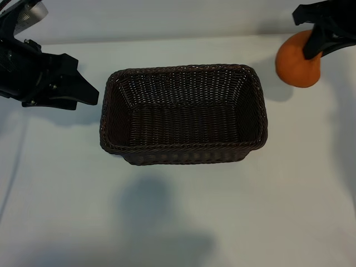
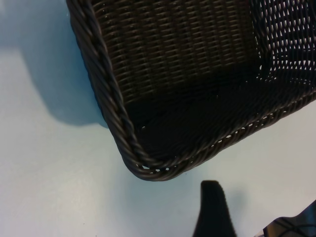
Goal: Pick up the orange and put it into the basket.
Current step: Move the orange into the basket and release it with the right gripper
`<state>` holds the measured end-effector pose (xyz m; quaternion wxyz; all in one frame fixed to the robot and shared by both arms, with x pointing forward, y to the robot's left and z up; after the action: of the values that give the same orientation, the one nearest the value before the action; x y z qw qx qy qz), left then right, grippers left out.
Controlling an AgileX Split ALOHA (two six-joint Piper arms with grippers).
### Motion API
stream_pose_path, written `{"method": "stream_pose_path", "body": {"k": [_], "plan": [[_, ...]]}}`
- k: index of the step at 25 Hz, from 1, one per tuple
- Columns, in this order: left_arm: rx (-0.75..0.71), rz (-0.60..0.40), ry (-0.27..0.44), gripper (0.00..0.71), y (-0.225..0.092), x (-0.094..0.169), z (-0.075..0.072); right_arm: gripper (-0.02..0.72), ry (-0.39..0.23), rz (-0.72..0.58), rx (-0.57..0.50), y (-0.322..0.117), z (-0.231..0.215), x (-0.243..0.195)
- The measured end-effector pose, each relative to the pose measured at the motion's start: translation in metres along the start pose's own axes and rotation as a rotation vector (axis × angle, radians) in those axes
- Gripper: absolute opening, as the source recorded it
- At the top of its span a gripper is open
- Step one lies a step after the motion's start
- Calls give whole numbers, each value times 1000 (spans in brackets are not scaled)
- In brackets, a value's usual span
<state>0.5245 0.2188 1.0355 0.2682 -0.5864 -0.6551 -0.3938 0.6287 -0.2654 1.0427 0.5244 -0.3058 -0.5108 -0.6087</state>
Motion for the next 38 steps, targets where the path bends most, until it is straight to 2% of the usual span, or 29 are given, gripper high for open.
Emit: {"method": "stream_pose_path", "body": {"k": [9,15,21,26,38], "plan": [[7,-5,-21,525,1,0,-3,84,62,42,146,-5,62,-17],[6,-5,-21,525,1,0,-3,84,91,12,212,-5,96,-26],[-5,-5,-22,525,1,0,-3,84,153,-69,228,1,125,-30],[-8,-6,-33,525,1,0,-4,84,197,-63,220,2,138,-45],[-4,-8,-42,525,1,0,-5,84,204,-19,216,0,142,-68]]}}
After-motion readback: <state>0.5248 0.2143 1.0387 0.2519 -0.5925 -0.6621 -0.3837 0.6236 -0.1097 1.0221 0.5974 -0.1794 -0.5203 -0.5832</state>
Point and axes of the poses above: a point on each arm's last joint axis where the gripper is mounted, x pointing back along that axis away from the gripper, z along the wrist's bending axis when the last joint is at zero, y = z × x, the point moved 4 cm from there along -x, pointing out along that axis toward the gripper, and after that the axes turned 6 degrees about x, right-handed, at the moved point
